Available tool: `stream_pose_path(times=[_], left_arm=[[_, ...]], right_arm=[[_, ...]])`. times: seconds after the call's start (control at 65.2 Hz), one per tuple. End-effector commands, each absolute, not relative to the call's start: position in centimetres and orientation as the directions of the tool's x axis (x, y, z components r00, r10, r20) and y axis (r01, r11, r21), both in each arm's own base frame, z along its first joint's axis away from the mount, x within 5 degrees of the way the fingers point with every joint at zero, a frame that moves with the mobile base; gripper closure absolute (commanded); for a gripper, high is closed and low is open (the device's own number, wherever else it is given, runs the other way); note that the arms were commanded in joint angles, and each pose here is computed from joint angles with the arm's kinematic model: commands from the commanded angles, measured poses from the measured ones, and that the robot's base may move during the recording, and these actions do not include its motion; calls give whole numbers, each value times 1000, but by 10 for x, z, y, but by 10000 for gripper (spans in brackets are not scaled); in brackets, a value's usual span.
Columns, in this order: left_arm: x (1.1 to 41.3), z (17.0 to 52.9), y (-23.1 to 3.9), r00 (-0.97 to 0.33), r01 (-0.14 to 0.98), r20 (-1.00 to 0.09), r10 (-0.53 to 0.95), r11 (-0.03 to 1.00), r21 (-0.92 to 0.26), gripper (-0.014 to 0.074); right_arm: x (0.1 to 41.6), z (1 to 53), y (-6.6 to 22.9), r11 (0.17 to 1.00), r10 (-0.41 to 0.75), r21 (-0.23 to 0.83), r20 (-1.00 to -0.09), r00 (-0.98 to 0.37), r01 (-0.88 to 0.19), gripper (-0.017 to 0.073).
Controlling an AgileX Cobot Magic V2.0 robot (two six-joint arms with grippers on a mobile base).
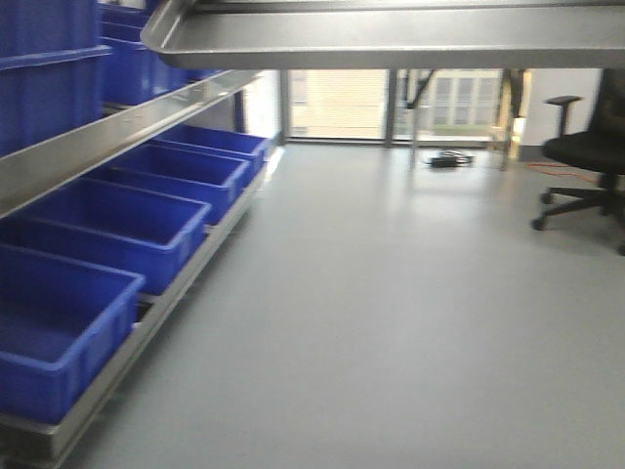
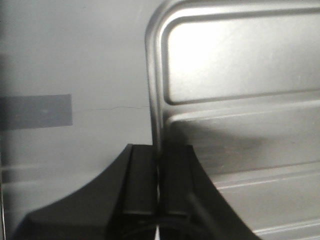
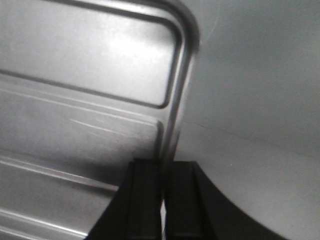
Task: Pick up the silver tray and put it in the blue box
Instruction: 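Drive the base away from the rack carrying the tray in both grippers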
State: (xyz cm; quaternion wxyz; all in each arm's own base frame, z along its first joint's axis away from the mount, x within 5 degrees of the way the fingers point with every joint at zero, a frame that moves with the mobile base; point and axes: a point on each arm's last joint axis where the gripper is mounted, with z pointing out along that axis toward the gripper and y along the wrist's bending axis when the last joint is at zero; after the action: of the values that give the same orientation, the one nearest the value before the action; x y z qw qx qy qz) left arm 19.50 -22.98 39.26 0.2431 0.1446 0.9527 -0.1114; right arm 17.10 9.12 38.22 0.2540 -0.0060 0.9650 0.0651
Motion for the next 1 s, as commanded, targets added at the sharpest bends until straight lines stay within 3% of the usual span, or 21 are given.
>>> stream_pose_path(times=[0.0,0.982], left_arm=[[189,409,-219,-814,346,-528,241,932,-108,690],[189,409,-219,-815,346,-527,241,932,-110,690]], right_arm=[[170,397,85,993,-5,95,-575,-818,-73,503],[170,397,85,993,-6,94,-574,-819,-73,503]])
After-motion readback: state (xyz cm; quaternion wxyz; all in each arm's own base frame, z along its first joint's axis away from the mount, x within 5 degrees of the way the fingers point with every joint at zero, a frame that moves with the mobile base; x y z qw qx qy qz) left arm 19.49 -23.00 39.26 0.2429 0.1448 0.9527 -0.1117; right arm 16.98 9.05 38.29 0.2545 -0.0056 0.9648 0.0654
